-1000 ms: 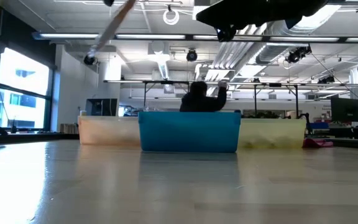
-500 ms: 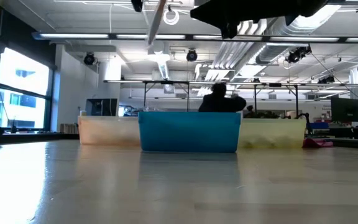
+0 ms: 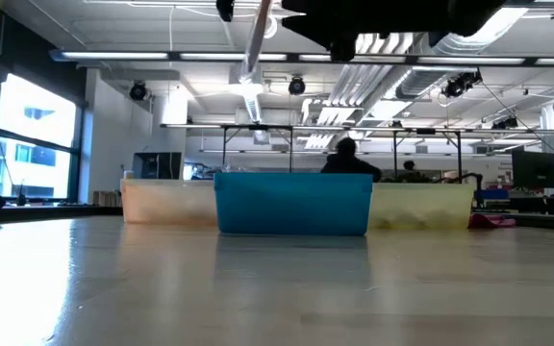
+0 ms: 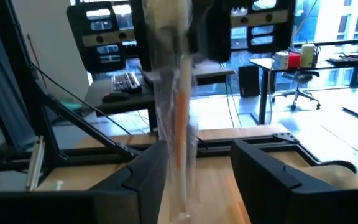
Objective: Pick & Place Toothbrushes
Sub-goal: Put the orange toothbrush into the bottom blue bin
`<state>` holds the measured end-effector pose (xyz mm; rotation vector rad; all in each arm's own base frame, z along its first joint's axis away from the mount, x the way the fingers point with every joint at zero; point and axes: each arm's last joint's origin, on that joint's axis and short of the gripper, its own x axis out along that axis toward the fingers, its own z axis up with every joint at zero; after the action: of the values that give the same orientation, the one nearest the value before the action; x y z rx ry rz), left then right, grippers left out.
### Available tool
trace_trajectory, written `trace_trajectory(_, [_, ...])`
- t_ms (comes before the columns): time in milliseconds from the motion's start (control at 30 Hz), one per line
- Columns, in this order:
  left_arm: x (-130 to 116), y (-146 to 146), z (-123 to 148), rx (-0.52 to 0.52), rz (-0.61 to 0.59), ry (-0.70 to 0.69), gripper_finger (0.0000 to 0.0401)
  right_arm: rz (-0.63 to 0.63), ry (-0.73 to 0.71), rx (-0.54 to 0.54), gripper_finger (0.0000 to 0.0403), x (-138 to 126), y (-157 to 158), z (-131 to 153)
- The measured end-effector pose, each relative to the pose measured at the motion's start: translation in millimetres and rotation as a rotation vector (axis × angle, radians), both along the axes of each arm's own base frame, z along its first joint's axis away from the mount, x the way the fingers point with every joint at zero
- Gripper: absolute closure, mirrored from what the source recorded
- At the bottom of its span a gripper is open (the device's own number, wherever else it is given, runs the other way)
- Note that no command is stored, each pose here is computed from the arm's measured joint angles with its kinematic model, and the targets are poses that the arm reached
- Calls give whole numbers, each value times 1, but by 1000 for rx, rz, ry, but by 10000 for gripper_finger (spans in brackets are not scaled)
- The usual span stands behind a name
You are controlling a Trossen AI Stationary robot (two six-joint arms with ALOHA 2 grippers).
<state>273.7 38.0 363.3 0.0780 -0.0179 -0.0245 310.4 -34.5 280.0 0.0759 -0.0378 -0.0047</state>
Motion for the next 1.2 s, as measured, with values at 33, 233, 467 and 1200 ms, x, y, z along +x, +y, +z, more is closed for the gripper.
trace_trajectory(33, [1,0,0,1,0,-4,394,-4,-8,1,230,3,-1,-3])
trace_trajectory(233, [3,0,-2,-1,-1,6,394,22,-52,-5,234,15,-1,-15])
trace_trajectory(467, [3,0,-3,-1,-3,6,394,53,-78,-10,234,18,1,-16])
trace_trajectory(1200, [28,3,-16,32,-32,-33,393,79,-7,-1,313,19,4,-23])
